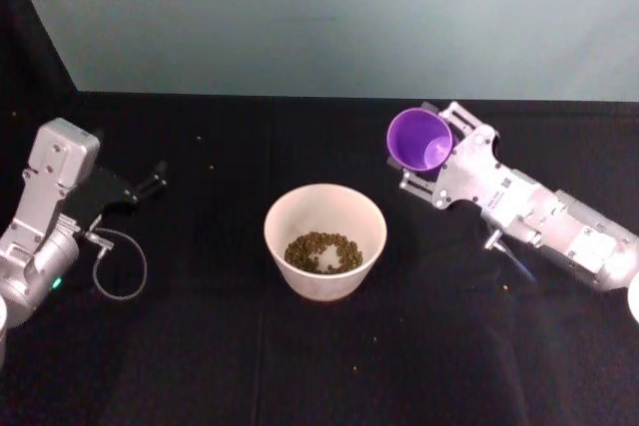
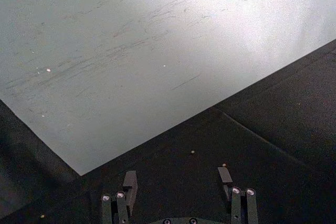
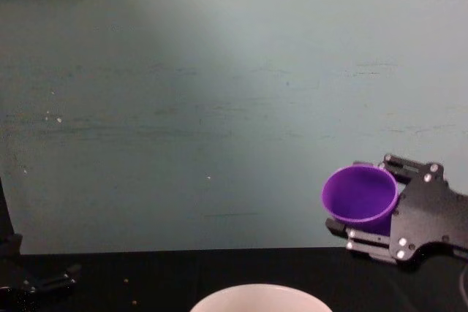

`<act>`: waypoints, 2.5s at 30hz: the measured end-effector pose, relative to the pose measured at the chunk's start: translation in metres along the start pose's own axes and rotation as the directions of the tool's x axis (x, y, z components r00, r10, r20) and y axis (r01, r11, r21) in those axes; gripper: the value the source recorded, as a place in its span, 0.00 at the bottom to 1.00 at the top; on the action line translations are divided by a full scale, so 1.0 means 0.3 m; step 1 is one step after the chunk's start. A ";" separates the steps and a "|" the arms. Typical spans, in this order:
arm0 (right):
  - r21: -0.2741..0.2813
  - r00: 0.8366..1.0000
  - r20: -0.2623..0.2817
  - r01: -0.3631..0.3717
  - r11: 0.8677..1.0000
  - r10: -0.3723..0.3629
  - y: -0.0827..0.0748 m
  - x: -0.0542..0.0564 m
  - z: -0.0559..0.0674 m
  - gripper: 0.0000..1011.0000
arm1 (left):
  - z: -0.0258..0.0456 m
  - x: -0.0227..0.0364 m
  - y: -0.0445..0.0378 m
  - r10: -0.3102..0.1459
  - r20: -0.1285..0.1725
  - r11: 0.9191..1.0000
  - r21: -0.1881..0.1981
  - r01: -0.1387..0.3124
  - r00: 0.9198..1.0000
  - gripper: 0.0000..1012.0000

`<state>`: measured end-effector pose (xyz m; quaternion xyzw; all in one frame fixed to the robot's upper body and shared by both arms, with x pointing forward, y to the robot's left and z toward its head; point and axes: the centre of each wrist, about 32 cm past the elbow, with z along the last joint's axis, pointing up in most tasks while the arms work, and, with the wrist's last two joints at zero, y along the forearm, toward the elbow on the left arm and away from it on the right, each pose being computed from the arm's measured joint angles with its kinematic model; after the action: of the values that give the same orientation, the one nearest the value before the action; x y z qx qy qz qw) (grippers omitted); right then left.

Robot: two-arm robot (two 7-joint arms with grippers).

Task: Pick up the cup and pour the mung beans from the cup into the bowl.

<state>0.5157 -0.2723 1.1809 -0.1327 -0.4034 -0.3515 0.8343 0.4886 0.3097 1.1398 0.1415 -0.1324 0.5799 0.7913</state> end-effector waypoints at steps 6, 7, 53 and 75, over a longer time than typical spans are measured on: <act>0.022 0.992 -0.123 -0.014 1.000 0.016 -0.004 -0.028 -0.055 0.74 | 0.000 0.000 0.000 0.000 0.000 1.000 0.000 0.000 1.000 0.99; 0.028 0.989 -0.145 -0.007 1.000 0.011 -0.005 -0.035 -0.066 0.74 | 0.000 0.000 0.000 0.000 0.000 1.000 0.000 0.000 1.000 0.99; 0.012 0.894 -0.447 0.018 1.000 -0.011 -0.076 -0.160 -0.214 0.74 | 0.000 0.000 0.000 0.000 0.000 1.000 0.000 0.000 1.000 0.99; -0.120 0.712 -0.700 -0.044 0.992 -0.053 -0.087 -0.079 -0.204 0.74 | 0.000 0.000 0.000 0.000 0.000 1.000 0.000 0.000 1.000 0.99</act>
<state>0.5231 -0.3107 1.1221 -0.0415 -0.0336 -0.4028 0.9137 0.4886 0.3096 1.1398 0.1415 -0.1324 0.5799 0.7913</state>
